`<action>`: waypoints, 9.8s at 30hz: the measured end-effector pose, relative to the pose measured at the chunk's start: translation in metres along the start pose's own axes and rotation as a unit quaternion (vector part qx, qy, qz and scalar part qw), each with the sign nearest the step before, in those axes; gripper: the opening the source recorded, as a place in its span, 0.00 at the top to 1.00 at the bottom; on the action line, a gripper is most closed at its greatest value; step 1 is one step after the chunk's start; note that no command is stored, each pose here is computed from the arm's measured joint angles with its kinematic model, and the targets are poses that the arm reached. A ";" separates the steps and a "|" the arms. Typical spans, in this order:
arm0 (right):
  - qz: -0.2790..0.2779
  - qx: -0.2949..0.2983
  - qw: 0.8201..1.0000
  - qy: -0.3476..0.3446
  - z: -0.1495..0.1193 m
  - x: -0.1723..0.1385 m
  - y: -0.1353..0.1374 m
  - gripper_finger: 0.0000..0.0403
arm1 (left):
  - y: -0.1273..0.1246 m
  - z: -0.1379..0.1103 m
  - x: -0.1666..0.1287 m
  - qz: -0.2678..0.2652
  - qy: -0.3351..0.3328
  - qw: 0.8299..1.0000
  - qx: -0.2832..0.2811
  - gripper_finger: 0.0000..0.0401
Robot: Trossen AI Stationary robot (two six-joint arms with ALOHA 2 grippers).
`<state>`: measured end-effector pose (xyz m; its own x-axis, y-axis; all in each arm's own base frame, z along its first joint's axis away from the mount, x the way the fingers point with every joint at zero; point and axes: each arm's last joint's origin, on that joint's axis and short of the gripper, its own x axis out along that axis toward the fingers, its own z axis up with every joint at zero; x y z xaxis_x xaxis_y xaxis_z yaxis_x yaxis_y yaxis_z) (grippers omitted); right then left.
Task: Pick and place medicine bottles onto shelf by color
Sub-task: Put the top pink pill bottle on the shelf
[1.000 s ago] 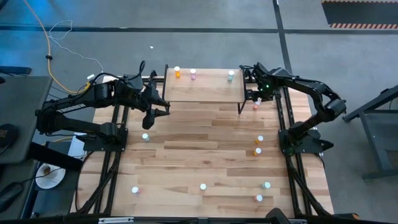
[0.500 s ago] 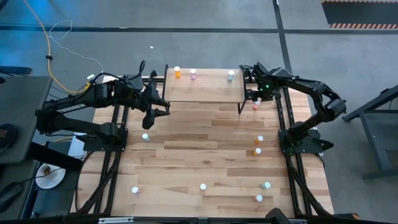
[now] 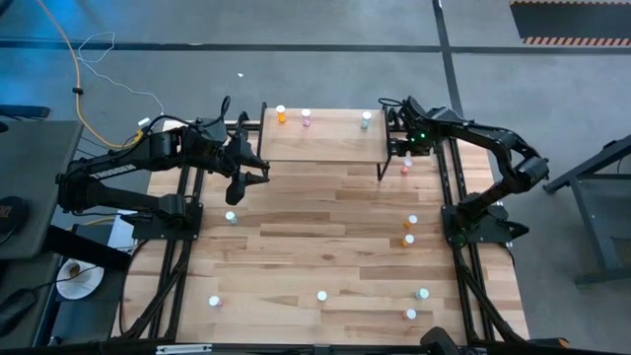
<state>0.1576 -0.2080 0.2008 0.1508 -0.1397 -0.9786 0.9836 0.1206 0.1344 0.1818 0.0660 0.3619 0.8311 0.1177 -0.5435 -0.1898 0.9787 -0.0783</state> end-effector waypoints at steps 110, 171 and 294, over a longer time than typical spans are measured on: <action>-0.046 -0.041 0.997 0.050 -0.013 0.004 0.002 0.70 | 0.000 0.000 0.000 0.000 0.001 1.000 0.000 0.59; 0.026 -0.026 0.997 -0.066 -0.055 -0.086 -0.022 0.71 | 0.000 0.000 0.000 0.001 -0.001 1.000 0.000 0.59; 0.043 -0.429 0.902 -0.037 0.013 -0.130 0.225 0.71 | 0.000 0.000 0.000 0.000 0.000 1.000 -0.017 0.59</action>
<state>0.3611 -0.1754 0.3600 0.2610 -0.1552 -0.9528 0.5346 0.8450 0.0088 0.1820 0.0661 0.3619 0.8309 0.1184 -0.5436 -0.2084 0.9722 -0.1069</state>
